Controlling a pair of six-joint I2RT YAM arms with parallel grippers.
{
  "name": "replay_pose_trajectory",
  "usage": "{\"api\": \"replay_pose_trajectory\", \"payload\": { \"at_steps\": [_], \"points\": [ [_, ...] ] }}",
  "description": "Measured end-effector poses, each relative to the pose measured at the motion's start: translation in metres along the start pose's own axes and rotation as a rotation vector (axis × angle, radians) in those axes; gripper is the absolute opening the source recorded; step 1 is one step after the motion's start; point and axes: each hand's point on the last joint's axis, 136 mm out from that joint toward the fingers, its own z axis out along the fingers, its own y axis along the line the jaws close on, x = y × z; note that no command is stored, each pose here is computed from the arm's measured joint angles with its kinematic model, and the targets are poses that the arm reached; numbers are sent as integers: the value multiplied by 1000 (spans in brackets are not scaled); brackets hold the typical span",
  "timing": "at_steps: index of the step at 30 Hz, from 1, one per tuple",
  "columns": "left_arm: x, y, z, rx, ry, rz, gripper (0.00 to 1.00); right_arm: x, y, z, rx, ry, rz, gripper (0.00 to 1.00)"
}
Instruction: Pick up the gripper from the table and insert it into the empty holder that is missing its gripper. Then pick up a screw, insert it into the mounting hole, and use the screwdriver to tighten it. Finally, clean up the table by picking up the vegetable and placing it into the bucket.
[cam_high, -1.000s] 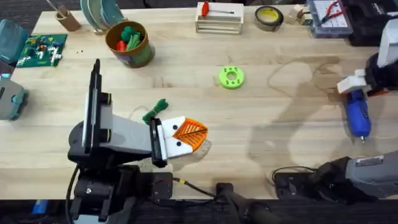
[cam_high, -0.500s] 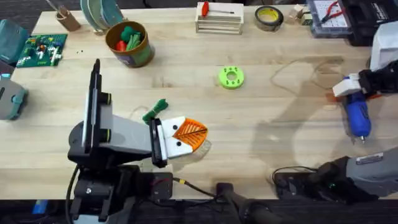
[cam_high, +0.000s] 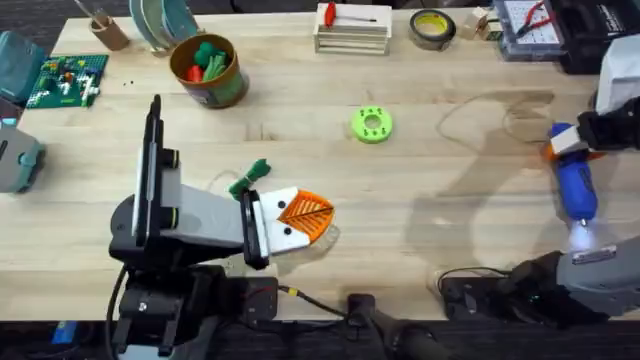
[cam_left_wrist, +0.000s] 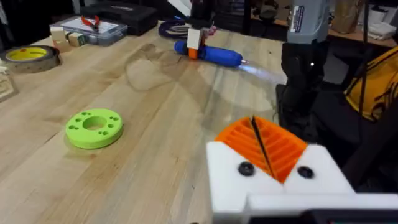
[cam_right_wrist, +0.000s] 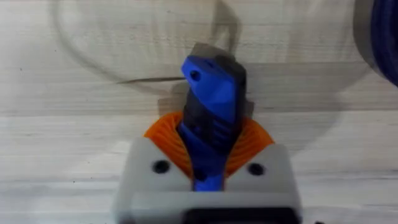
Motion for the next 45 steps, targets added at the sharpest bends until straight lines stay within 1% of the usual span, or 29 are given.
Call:
{"api": "replay_pose_trajectory", "payload": {
  "at_steps": [2,3,14,18,21,25,28,30,40,45],
  "points": [
    [0,0,0,0,0,0,16,0,0,1,0,2,-2,44],
    [0,0,0,0,0,0,16,0,0,2,-2,2,-2,19],
    [0,0,0,0,0,0,16,-4,1,-2,-11,-10,-3,21],
    [0,0,0,0,0,0,16,-18,1,-10,-23,-64,1,21],
    [0,0,0,0,0,0,16,-32,3,-24,-12,-119,10,21],
    [0,0,0,0,0,0,16,-54,9,-53,-8,-233,15,20],
    [0,0,0,0,0,0,16,-73,16,-81,1,-351,21,19],
    [0,0,0,0,0,0,16,-82,21,-101,13,-417,20,19],
    [0,0,0,0,0,0,16,-98,65,-193,43,-687,-33,16],
    [0,0,0,0,0,0,16,-96,88,-239,50,-828,-71,16]
  ]
}}
